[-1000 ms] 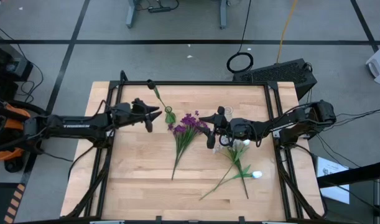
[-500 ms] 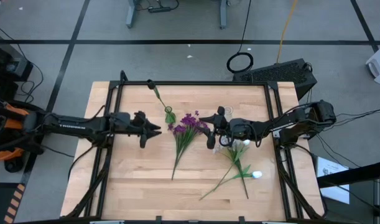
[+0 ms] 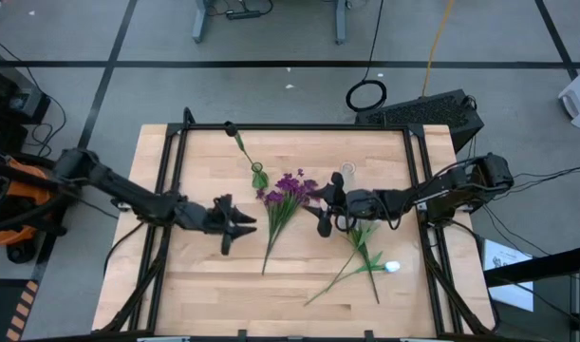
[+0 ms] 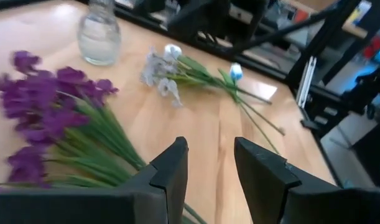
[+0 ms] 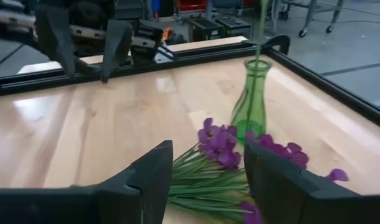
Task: Sort flowers into vase by color
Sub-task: Put the right purple flowers into the green vase
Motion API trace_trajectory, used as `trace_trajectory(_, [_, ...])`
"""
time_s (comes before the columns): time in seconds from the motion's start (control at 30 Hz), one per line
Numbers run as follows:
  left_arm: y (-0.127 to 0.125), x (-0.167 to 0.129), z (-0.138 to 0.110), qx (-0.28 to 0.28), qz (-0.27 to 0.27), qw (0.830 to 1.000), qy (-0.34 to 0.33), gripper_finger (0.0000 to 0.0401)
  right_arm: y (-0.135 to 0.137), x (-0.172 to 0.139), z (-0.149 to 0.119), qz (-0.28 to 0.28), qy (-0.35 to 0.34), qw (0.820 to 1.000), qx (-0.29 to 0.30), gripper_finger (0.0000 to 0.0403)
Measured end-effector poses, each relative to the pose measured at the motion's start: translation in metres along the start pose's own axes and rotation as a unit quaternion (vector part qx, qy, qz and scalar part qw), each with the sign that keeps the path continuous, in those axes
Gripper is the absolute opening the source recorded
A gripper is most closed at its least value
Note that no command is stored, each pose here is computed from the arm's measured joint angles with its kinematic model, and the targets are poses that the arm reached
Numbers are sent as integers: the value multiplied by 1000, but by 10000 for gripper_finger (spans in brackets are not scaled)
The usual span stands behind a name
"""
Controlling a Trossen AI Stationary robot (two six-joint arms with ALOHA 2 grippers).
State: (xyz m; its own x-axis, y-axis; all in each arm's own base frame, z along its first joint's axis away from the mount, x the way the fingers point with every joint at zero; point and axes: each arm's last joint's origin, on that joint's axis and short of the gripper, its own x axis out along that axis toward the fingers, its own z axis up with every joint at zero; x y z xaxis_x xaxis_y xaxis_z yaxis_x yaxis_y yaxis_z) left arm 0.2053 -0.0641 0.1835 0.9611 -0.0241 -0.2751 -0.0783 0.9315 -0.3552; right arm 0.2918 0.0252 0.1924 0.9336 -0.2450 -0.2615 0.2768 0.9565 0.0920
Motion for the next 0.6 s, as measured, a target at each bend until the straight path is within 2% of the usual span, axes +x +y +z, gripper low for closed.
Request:
trace_trajectory(0.17, [-18, 32, -4, 24, 18, 999, 29, 136, 9, -3, -2, 16, 1, 1000, 3, 189])
trace_trajectory(0.4, [-28, 76, -21, 52, 47, 995, 71, 136, 20, -5, -9, 27, 14, 999, 22, 189])
trace_trajectory(0.6, [-32, 104, -36, 82, 132, 986, 65, 136, 30, -1, -24, 17, 26, 999, 31, 189])
